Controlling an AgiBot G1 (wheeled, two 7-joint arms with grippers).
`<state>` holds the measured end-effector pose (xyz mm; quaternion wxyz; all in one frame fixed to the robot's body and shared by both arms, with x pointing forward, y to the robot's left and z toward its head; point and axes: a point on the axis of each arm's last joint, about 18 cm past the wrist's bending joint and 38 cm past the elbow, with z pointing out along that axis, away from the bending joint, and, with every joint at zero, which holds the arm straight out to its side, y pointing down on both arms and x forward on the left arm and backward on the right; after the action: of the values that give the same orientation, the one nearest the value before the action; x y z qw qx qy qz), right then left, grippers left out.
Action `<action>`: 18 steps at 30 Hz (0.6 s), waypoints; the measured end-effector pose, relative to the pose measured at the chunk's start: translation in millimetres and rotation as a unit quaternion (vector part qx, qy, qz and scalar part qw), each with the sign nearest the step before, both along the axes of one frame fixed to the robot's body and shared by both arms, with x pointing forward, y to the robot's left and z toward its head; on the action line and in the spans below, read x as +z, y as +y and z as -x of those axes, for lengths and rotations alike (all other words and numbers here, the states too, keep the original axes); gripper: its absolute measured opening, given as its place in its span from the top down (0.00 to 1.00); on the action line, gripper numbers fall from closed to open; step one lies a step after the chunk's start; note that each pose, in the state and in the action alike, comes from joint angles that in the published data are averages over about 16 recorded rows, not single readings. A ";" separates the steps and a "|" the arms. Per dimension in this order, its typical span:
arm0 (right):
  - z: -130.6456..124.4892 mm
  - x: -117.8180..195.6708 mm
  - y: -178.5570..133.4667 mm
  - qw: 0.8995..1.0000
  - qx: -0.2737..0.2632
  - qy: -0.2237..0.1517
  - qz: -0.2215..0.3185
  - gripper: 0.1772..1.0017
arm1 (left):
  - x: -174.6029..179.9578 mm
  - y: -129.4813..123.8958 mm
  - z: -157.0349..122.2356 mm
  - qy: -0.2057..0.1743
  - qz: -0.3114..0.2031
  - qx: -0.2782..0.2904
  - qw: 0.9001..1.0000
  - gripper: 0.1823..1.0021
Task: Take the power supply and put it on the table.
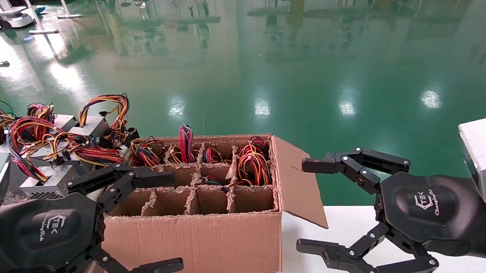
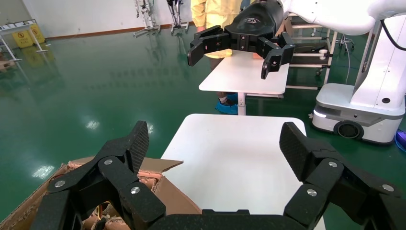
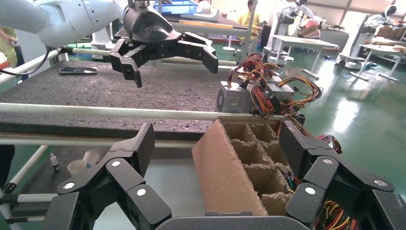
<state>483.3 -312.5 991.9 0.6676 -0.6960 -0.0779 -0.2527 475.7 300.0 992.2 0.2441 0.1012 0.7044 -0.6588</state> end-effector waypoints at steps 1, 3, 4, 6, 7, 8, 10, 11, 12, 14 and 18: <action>0.0 0.0 0.0 1.000 0.000 0.000 0.000 0.06 | 0.0 0.0 0.0 0.000 0.000 0.000 1.000 0.00; 0.0 0.0 0.0 1.000 0.000 0.000 0.000 0.06 | 0.0 0.0 0.0 0.000 0.000 0.000 1.000 0.00; 0.0 0.0 0.0 1.000 0.000 0.000 0.000 0.08 | 0.0 0.0 0.0 0.000 0.000 0.000 1.000 0.00; 0.0 0.0 0.0 1.000 0.000 0.000 0.000 0.10 | 0.0 0.0 0.0 0.000 0.000 0.000 1.000 0.00; 0.0 0.0 0.0 1.000 0.000 0.000 0.000 0.10 | 0.0 0.0 0.0 0.000 0.000 0.000 1.000 0.00; 0.0 0.0 0.0 1.000 0.000 0.000 0.000 0.11 | 0.0 0.0 0.0 0.000 0.000 0.000 1.000 0.00; 0.0 0.0 0.0 1.000 0.000 0.000 0.000 0.14 | 0.0 0.0 0.0 0.000 0.000 0.000 1.000 0.00; 0.0 0.0 0.0 1.000 0.000 0.000 0.000 0.16 | 0.0 0.0 0.0 0.000 0.000 0.000 1.000 0.00; 0.0 0.0 0.0 1.000 0.000 0.000 0.000 0.18 | 0.0 0.0 0.0 0.000 0.000 0.000 1.000 0.00; 0.0 0.0 0.0 1.000 0.000 0.000 0.000 0.22 | 0.0 0.1 -0.1 0.000 0.000 0.000 1.000 0.00; 0.0 0.0 0.0 1.000 0.000 0.000 0.000 0.33 | 0.2 1.3 -2.9 0.005 0.005 0.006 1.000 0.00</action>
<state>483.3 -312.5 991.9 0.6676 -0.6960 -0.0779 -0.2527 478.6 301.2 992.5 0.2451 0.0923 0.7031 -0.6611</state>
